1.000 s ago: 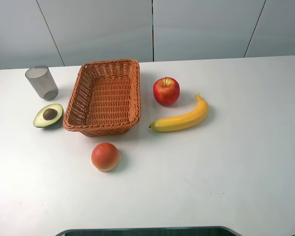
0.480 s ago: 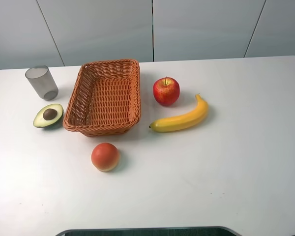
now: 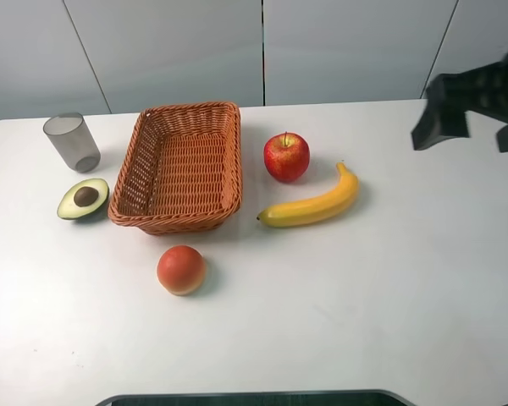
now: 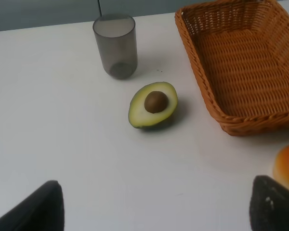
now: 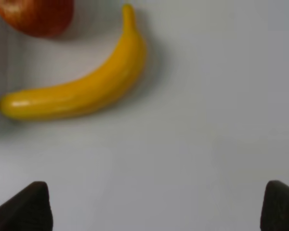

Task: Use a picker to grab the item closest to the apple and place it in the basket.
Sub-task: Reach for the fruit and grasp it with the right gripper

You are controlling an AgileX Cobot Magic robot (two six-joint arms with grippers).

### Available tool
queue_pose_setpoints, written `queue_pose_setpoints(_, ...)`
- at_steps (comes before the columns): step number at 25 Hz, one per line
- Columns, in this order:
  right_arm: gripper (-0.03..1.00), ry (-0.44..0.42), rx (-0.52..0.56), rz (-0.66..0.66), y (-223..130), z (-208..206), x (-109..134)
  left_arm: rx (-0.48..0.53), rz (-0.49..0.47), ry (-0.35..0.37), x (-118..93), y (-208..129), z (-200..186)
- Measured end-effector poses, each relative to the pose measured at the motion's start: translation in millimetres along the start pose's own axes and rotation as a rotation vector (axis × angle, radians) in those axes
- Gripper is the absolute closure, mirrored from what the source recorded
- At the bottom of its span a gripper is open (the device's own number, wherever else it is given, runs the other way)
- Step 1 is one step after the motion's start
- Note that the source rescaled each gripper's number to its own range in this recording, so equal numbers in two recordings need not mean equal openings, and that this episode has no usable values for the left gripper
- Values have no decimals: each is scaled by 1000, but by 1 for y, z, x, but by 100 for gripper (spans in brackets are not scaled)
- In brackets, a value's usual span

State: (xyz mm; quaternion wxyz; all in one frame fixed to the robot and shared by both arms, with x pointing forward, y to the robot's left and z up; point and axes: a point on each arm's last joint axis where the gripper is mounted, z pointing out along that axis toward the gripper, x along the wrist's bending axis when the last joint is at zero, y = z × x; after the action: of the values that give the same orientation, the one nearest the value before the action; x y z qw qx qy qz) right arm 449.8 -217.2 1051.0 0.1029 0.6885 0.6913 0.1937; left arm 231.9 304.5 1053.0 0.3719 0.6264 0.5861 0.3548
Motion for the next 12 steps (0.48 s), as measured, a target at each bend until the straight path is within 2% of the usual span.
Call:
queue_pose_setpoints(7,9,-30,135,49,28,73,43,0,0,0,0,0,0)
queue_pose_setpoints(12,9,-70,181,157,29,120,52,0,0,0,0,0,0)
